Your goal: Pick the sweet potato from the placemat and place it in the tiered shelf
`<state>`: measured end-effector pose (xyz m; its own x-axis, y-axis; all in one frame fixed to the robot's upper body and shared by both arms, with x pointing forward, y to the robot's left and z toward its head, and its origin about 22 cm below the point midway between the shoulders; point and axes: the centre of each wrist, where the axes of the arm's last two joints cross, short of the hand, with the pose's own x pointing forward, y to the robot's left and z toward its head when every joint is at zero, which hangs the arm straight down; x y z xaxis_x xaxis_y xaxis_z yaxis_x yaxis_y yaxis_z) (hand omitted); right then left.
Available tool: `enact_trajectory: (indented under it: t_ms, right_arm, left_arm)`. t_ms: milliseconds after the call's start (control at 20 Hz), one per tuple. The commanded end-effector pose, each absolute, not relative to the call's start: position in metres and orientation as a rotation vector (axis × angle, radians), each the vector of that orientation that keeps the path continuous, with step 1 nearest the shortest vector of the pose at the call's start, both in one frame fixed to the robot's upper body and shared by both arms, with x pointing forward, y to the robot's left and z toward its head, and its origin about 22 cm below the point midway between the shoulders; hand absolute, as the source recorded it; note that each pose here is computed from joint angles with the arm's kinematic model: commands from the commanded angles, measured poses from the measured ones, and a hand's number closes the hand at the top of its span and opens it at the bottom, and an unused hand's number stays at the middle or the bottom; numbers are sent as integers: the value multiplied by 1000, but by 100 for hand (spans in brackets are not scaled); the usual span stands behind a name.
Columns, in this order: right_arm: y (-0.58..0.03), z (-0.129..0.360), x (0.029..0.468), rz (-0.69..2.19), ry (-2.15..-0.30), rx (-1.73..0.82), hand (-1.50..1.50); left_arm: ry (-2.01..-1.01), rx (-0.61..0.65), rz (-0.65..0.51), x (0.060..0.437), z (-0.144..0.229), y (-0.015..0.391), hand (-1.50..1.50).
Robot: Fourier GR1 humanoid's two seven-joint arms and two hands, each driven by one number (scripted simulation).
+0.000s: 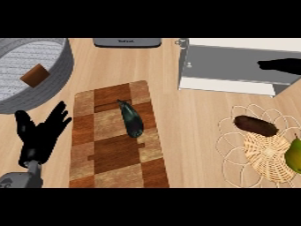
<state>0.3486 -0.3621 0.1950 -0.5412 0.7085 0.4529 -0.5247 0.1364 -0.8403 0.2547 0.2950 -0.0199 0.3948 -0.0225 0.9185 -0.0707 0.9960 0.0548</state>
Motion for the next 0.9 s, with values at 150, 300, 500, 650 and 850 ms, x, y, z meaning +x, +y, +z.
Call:
enact_trajectory:
  t_ms: [150,300,500,650,850]
  right_arm:
    - [-326,168,345,1728,-1298,-191,-150]
    - [-330,158,330,1776,-1291,-204,-150]
    - [-328,158,336,1784,-1272,-299,-150]
    - [-340,135,326,1753,-1252,-337,-150]
    - [-347,135,325,1754,-1274,-384,-150]
  left_arm:
    - [-1103,71,25,247,-26,290,0]
    - [-1083,102,51,254,-23,293,0]
    - [-1116,74,46,230,-41,288,0]
    - [-1118,91,54,243,-26,296,0]
    - [-1110,103,57,253,-26,286,0]
